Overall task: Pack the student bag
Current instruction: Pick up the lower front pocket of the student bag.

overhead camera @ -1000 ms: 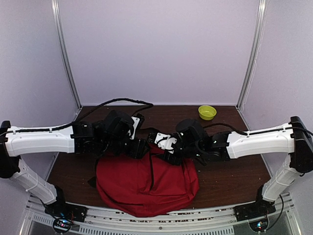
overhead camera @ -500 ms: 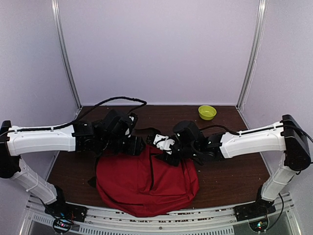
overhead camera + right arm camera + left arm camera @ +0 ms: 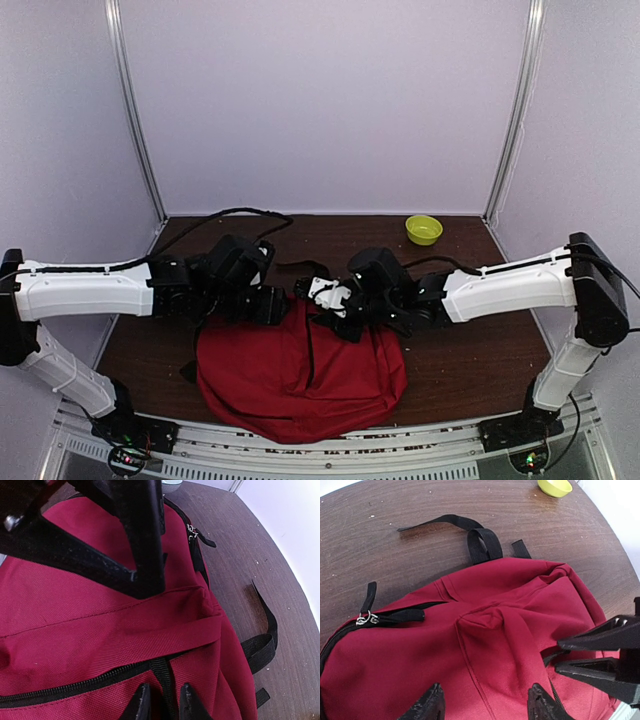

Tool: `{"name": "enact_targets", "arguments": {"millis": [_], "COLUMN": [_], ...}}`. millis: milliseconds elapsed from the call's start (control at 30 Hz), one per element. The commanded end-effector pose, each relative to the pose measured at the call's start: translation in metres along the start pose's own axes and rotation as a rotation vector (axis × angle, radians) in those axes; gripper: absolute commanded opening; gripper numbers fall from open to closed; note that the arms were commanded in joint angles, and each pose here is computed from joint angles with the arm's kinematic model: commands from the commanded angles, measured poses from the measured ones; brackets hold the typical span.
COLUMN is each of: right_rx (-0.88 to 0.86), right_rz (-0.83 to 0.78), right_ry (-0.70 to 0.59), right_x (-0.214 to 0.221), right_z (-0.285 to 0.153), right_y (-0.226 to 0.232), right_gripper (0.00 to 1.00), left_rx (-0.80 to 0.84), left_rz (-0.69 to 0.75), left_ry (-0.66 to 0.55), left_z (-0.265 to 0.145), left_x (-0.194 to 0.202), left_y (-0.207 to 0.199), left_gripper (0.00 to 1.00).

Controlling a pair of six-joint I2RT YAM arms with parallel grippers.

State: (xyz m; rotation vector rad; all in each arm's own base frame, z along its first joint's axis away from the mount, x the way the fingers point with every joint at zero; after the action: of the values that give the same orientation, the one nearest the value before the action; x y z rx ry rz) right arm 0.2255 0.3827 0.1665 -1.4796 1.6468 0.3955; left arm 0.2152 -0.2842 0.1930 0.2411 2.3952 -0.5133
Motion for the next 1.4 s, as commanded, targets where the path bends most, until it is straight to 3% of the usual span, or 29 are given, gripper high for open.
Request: {"name": "enact_targets", "arguments": {"millis": [0, 333, 567, 1100, 1367], "right_rx": [-0.027, -0.032, -0.069, -0.087, -0.108], "right_rz": [0.015, 0.030, 0.041, 0.077, 0.094], "right_ry": [0.002, 0.067, 0.076, 0.039, 0.013], "right_x": [-0.002, 0.004, 0.005, -0.012, -0.016], "right_z": [0.006, 0.015, 0.018, -0.005, -0.009], "right_y": [0.001, 0.000, 0.005, 0.003, 0.005], "right_gripper": [0.21, 0.25, 0.00, 0.00, 0.00], "left_rx": [0.048, 0.079, 0.083, 0.093, 0.242], "left_rz": [-0.027, -0.021, -0.019, -0.058, -0.139], "left_ry": [-0.053, -0.061, -0.061, -0.026, 0.021], "left_z": [-0.005, -0.006, -0.005, 0.015, 0.044], "left_x": [-0.012, -0.013, -0.014, -0.024, -0.030], "left_y": [-0.006, -0.009, -0.011, -0.023, -0.026], "left_gripper": [0.58, 0.57, 0.57, 0.56, 0.54]}}
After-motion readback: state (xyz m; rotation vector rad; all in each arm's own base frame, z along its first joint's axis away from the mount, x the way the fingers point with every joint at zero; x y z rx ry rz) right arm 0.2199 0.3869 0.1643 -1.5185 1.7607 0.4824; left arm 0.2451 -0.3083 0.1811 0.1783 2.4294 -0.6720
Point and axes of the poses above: each gripper's point midway between its finger pads, its own z axis out along the fingers, its own y axis along the line the jaws close on, x = y × z, the point moved 5 cm from there along -z, back along the fingers, and after that the axes turned 3 degrees about -z, right-handed, at the moved point
